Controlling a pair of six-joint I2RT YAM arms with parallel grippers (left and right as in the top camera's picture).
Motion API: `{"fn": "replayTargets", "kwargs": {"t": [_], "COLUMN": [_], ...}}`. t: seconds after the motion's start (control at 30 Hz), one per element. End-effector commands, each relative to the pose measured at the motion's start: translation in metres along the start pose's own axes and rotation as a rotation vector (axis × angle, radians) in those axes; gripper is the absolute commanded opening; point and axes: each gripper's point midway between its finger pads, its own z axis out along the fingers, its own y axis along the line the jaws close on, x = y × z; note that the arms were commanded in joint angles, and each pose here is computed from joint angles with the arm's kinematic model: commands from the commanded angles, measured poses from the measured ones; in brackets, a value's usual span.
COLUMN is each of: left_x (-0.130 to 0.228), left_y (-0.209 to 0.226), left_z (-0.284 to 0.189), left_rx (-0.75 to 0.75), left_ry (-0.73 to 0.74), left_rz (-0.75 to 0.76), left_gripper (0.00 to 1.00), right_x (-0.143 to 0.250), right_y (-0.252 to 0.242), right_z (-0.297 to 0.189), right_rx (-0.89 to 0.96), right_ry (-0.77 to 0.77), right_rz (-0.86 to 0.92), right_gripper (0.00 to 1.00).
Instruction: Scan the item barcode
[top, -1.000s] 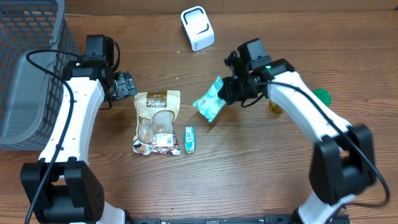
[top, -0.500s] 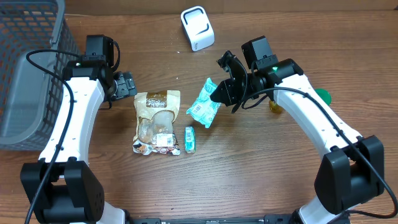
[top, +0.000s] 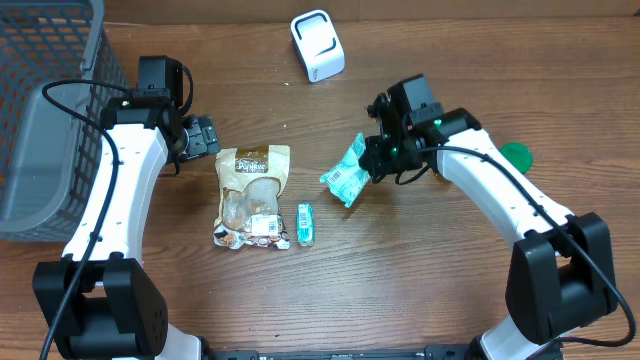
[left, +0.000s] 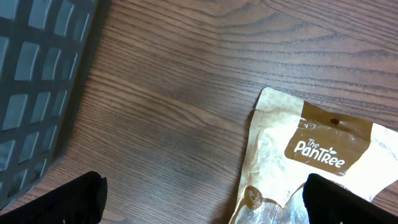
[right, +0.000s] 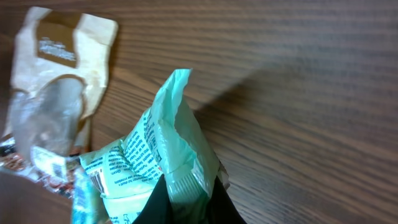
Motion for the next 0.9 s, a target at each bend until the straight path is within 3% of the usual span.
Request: {"fn": "replayTargets", "kwargs": {"t": [0.0, 0.23, 0.87], "left_x": [-0.006, -0.006, -0.006], "left_y": [-0.001, -0.001, -0.001], "left_z": [-0.005, -0.005, -0.005], "left_rx": [0.005, 0.005, 0.005], "left_ry": [-0.023, -0.023, -0.023], "left_rz": [0.015, 0.015, 0.015], "left_gripper": [1.0, 1.0, 1.0], "right_x": [0.006, 0.014, 0.003], "right_y": [-0.009, -0.018, -0.026], "right_z": [0.009, 0.026, 0.028], "right_rx": [0.028, 0.03, 0.065], "right_ry": [0.001, -0.021, -0.086], "right_rz": [0.054, 0.152, 0.192], "right_gripper": [0.04, 0.04, 0.06]}}
